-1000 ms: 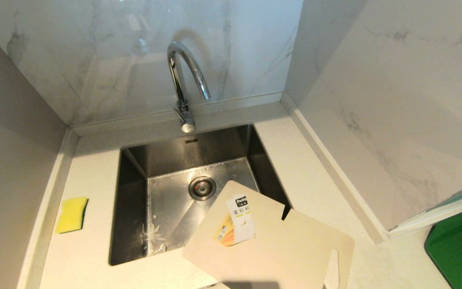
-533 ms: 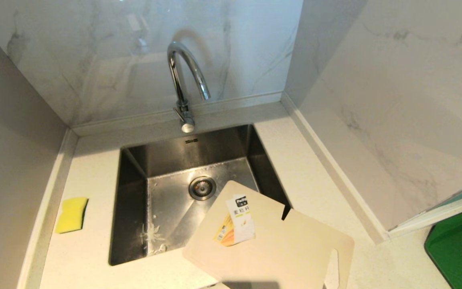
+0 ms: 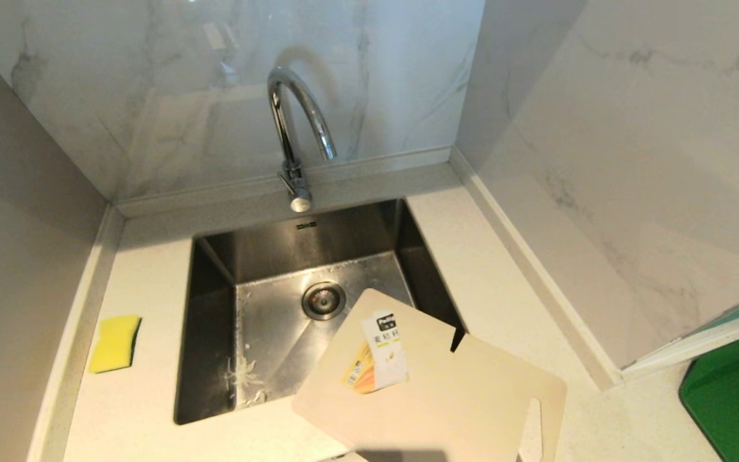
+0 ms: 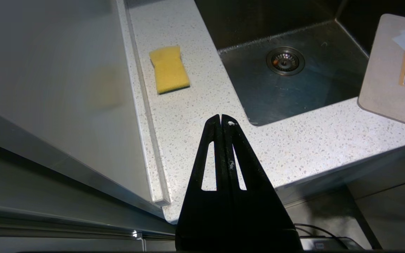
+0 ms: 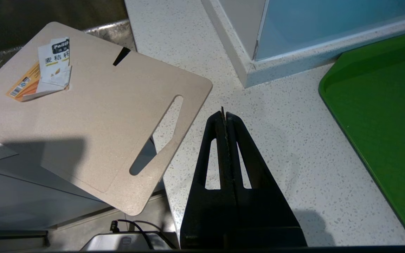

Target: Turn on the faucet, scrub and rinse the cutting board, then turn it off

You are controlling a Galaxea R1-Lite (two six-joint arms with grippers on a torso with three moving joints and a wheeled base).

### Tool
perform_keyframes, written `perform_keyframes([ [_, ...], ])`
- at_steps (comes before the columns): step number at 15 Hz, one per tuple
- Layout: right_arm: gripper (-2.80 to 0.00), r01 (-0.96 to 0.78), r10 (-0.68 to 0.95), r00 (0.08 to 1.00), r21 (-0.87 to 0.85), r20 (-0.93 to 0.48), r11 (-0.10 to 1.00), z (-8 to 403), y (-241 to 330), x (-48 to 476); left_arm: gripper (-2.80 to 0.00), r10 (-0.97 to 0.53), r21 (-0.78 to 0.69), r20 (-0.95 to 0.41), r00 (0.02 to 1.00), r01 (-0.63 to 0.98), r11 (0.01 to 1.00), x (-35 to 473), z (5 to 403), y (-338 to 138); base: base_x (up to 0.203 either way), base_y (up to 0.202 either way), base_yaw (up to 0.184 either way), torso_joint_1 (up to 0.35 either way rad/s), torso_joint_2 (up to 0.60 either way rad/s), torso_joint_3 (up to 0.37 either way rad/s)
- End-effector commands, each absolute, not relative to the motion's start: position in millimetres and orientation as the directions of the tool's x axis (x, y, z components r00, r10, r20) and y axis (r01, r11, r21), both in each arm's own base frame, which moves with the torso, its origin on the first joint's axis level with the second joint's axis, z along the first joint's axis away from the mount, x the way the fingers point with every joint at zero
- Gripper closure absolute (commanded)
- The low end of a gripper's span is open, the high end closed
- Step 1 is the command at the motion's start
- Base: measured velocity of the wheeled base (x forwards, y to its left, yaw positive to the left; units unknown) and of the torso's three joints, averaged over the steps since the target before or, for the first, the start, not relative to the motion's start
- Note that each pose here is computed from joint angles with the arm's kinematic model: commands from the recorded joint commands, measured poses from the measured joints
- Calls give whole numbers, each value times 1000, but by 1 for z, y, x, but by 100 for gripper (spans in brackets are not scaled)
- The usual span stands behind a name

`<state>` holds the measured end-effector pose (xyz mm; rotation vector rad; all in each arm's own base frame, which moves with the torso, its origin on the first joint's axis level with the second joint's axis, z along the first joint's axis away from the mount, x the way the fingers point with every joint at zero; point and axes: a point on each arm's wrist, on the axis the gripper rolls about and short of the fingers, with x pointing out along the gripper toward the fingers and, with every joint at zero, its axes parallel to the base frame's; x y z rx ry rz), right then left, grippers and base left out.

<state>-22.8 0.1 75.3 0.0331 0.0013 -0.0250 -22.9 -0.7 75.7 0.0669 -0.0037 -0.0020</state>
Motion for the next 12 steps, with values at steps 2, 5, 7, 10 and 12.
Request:
perform_keyframes([
  [2,0,26,-25,1000,34,-2,999,75,0,-23,0,-2,68,6,1000,1,998,-23,76,-1,0,0,0,0,0,0],
  [5,0,23,-23,1000,25,-3,999,75,0,-23,0,-3,68,5,1000,3,998,-23,75,-1,0,0,0,0,0,0],
  [7,0,21,-21,1000,23,0,1000,75,0,-23,0,-2,68,5,1000,1,998,-23,75,-1,0,0,0,0,0,0],
  [10,0,23,-23,1000,31,-2,999,75,0,-23,0,-2,68,5,1000,1,998,-23,75,-1,0,0,0,0,0,0],
  [12,0,25,-25,1000,34,-1,999,75,0,-23,0,-2,68,6,1000,1,998,-23,76,-1,0,0,0,0,0,0],
])
